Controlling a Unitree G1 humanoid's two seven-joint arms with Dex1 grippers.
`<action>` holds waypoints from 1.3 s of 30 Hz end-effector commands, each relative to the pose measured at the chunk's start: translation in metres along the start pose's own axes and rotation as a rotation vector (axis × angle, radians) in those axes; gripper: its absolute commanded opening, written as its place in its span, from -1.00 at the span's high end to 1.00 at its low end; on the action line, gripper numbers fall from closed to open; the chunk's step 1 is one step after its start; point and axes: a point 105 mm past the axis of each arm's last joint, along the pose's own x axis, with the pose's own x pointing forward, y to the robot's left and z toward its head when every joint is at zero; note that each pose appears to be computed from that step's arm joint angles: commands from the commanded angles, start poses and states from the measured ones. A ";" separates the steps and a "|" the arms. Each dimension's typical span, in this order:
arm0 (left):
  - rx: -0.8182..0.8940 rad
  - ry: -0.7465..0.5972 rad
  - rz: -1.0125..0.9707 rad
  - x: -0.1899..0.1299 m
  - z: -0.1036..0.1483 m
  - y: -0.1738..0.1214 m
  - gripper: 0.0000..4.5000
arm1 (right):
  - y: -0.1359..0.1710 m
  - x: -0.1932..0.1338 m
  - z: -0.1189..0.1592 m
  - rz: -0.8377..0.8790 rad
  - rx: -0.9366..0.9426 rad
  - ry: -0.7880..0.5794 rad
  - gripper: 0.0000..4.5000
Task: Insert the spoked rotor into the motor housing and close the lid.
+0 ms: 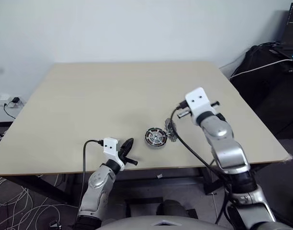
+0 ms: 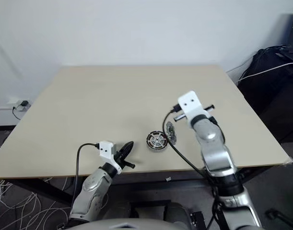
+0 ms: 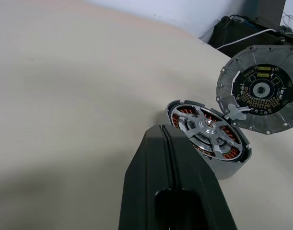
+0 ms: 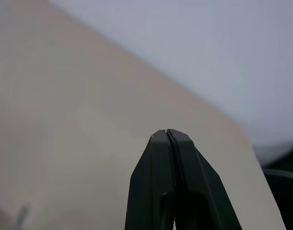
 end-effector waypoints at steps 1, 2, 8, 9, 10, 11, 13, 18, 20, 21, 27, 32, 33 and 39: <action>0.023 -0.047 -0.026 0.004 0.015 -0.004 1.00 | -0.009 -0.017 -0.010 0.001 -0.023 0.038 0.99; 0.025 -0.047 -0.027 0.004 0.015 -0.004 1.00 | -0.006 -0.022 -0.019 0.017 -0.031 0.070 0.99; 0.034 -0.046 -0.032 0.004 0.016 -0.004 1.00 | 0.027 -0.035 -0.047 0.056 0.048 0.138 0.99; 0.038 -0.045 -0.035 0.004 0.016 -0.004 1.00 | 0.035 -0.036 -0.049 0.065 0.072 0.142 0.99; 0.042 -0.044 -0.038 0.004 0.016 -0.005 1.00 | 0.043 -0.036 -0.049 0.075 0.098 0.140 0.99; 0.045 -0.043 -0.041 0.004 0.016 -0.005 1.00 | 0.050 -0.036 -0.049 0.084 0.122 0.139 0.99; 0.050 -0.039 -0.045 0.004 0.016 -0.005 1.00 | 0.059 -0.035 -0.048 0.093 0.162 0.136 0.99; 0.059 -0.033 -0.056 0.004 0.016 -0.006 1.00 | 0.075 -0.026 -0.039 0.115 0.225 0.097 0.99; 0.062 -0.033 -0.057 0.004 0.016 -0.006 1.00 | 0.080 -0.023 -0.037 0.128 0.230 0.088 0.99; 0.064 -0.033 -0.056 0.003 0.016 -0.006 1.00 | 0.082 -0.021 -0.037 0.133 0.231 0.085 0.99; 0.067 -0.040 -0.041 0.001 0.017 -0.004 1.00 | 0.090 -0.016 -0.037 0.163 0.251 0.082 0.99; 0.072 -0.046 -0.035 0.001 0.018 -0.004 1.00 | 0.103 -0.007 -0.039 0.181 0.299 0.095 0.99; 0.071 -0.047 -0.033 0.001 0.018 -0.003 1.00 | 0.106 -0.005 -0.038 0.185 0.311 0.096 0.99; 0.069 -0.050 -0.025 0.000 0.019 -0.002 1.00 | 0.126 0.006 -0.039 0.226 0.311 0.110 0.99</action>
